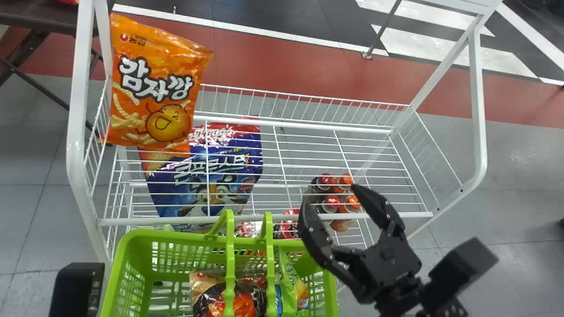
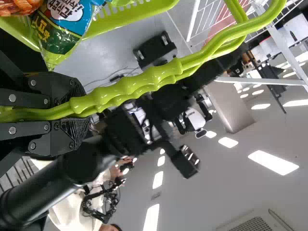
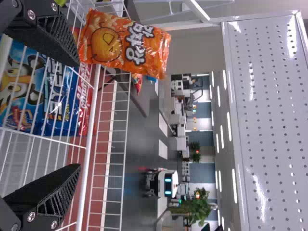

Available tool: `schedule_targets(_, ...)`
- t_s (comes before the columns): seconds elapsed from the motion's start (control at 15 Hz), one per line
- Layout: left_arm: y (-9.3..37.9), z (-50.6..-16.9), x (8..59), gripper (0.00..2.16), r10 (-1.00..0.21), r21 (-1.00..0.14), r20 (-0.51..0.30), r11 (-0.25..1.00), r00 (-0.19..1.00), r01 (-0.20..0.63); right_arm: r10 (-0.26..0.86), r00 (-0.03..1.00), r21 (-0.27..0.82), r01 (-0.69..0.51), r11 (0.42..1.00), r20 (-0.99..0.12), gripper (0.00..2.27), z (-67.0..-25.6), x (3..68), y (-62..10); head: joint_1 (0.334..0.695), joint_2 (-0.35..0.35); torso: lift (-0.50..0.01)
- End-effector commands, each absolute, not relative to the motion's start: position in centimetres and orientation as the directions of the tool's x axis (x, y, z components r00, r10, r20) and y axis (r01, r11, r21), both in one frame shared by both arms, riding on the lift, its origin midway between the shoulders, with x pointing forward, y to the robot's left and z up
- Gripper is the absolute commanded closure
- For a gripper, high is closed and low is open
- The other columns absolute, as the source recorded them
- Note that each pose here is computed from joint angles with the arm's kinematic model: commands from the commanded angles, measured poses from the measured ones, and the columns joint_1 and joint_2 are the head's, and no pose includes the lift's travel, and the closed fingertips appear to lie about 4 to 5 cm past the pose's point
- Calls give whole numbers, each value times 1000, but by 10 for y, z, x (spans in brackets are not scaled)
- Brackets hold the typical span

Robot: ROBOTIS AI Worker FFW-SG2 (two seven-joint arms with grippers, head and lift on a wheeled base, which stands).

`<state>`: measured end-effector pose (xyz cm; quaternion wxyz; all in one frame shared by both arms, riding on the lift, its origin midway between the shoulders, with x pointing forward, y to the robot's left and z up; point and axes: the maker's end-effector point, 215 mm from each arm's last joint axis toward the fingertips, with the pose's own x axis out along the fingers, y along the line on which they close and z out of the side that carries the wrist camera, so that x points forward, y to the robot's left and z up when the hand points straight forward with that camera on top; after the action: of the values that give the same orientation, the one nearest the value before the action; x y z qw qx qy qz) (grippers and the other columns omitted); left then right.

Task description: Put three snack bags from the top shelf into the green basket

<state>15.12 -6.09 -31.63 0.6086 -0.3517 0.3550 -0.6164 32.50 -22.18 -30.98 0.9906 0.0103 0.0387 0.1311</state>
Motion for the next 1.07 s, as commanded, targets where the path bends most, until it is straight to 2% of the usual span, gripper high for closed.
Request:
schedule_targets(0.0, -58, -315, 151, 1507, -1000, -866, 8, -14, -15, 499, 243, 970, 21, -243, 970, -22, 63, -295, 303, -222, 695, -350, -45)
schedule_targets(0.4, -53, -314, 150, 1507, -1000, -871, 24, -29, -16, 491, 227, 972, 34, -225, 974, -56, 63, -300, 284, -226, 695, -350, -45)
schedule_targets(1.0, -53, -311, 151, 1507, -1000, -866, 25, -27, -12, 499, 226, 973, 50, -224, 973, -47, 63, -298, 287, -227, 695, -350, -45)
